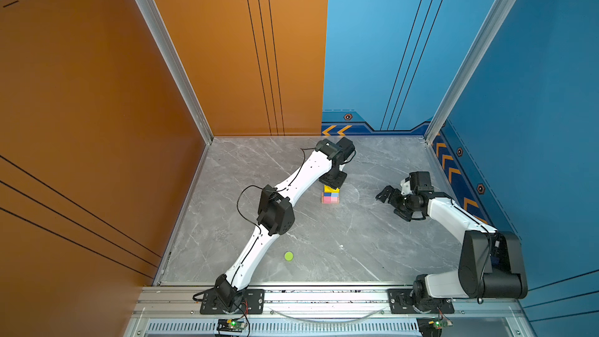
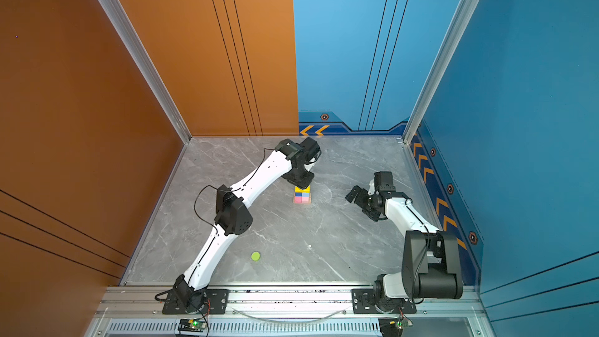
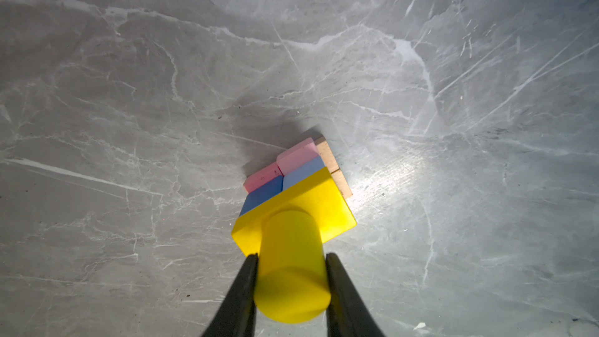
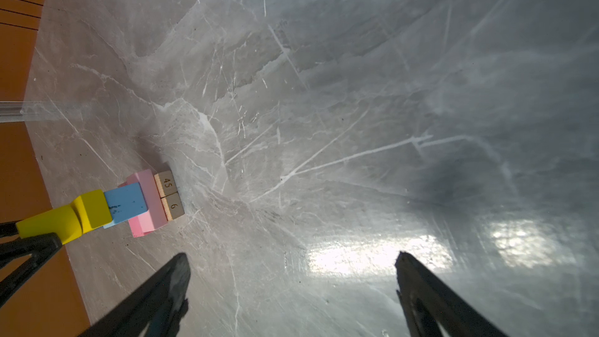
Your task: Build the wood block tower
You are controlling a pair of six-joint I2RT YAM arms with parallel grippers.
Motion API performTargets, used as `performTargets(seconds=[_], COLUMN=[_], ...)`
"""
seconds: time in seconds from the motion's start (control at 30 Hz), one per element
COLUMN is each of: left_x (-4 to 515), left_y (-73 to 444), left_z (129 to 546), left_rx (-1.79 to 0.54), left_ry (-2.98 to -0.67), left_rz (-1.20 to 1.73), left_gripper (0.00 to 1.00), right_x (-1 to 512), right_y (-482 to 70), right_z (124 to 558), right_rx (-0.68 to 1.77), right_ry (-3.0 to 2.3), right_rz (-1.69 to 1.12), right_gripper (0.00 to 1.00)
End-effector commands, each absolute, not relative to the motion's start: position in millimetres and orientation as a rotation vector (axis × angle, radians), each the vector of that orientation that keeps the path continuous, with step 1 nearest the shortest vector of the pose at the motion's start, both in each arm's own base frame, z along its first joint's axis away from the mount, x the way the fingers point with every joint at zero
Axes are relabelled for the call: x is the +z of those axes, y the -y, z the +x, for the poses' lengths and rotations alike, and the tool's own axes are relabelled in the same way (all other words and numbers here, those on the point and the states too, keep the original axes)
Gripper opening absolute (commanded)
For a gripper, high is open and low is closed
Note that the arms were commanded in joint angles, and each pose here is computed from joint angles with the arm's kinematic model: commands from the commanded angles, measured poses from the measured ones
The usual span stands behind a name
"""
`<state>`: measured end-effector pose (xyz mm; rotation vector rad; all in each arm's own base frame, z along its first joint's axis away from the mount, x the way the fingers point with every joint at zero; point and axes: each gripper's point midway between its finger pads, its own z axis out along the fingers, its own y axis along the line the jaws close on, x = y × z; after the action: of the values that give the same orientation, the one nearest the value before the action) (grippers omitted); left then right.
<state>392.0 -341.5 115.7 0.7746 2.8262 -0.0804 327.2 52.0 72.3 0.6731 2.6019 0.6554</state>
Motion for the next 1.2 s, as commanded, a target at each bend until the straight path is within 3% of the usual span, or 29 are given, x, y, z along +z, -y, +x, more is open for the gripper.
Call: performTargets(seconds=[0.0,0.23,0.53,1.17], left_x=[108.0,108.1,109.8,114.4], left_y=[336.7,335.9,335.9,336.7], left_z=[392.6,393.6,394.6,396.6], left_rx=[-0.063,-0.064,-0.063,-0.069], left_ry=[-2.861,-2.861,-2.857,-2.848], left_rz=[0.751,0.746,0.736,0.71], left_gripper=[0.33,0.42,0.47,0.4], right_x=[67.3,65.5,65.4,63.6], right_y=[-52.6,-52.9,-53.1,-53.6], right_z=[325.8,325.5,325.6,324.5], right_rx=[0.668,0.669,0.672,0.671], right_ry=[-2.612,-2.615,-2.615,-2.621], right_rz=[0.659,0.66,0.66,0.661], right_gripper=[1.0,1.0,1.0,1.0])
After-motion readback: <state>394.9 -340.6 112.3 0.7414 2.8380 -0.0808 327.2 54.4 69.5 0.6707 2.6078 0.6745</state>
